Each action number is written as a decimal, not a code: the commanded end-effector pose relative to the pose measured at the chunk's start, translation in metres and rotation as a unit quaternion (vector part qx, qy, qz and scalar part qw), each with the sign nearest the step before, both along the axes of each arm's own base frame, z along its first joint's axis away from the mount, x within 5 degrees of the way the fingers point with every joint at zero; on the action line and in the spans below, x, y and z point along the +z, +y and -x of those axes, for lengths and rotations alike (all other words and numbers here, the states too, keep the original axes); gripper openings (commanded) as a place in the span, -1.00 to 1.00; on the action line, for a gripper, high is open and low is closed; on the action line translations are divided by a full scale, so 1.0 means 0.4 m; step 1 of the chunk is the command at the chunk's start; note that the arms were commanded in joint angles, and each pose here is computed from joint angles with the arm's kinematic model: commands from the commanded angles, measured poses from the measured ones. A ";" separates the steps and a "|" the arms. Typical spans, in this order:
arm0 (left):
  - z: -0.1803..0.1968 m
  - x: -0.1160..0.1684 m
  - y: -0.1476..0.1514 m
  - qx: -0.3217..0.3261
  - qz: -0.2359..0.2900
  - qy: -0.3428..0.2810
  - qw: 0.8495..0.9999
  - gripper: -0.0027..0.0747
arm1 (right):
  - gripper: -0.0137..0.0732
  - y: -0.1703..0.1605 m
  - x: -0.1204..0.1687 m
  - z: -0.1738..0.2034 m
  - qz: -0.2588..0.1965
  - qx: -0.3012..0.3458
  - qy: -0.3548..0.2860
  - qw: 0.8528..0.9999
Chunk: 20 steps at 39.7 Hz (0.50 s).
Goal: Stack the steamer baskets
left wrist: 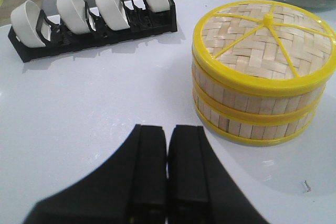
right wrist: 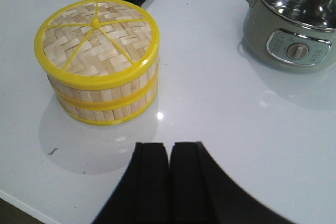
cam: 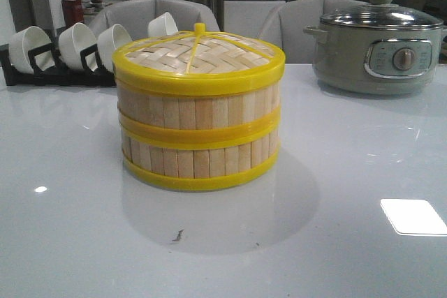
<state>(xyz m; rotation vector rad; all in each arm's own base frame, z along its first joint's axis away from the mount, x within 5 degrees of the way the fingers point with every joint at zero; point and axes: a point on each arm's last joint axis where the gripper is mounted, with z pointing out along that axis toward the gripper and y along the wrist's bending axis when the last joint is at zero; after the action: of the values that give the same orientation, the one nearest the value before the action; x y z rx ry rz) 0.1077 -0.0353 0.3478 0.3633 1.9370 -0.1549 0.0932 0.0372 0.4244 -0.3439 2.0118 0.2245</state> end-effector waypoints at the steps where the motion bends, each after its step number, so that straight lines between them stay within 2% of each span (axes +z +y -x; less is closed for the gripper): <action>1: -0.003 0.040 -0.004 -0.005 0.018 -0.050 0.999 -0.71 | -0.62 -0.005 0.033 -0.002 -0.007 -0.004 -0.047 0.999; 13: -0.003 0.040 -0.004 -0.005 0.018 -0.050 0.999 -0.71 | -0.62 -0.004 0.030 -0.003 -0.007 -0.003 -0.048 0.999; 20: -0.003 0.040 -0.004 -0.005 0.018 -0.050 0.999 -0.71 | -0.62 -0.019 0.034 -0.027 -0.018 -0.042 -0.119 0.992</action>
<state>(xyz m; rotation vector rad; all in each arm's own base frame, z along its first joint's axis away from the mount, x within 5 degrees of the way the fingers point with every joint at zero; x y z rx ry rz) 0.1077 -0.0353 0.3478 0.3633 1.9370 -0.1549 0.0982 0.0340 0.4218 -0.2977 1.9552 0.1959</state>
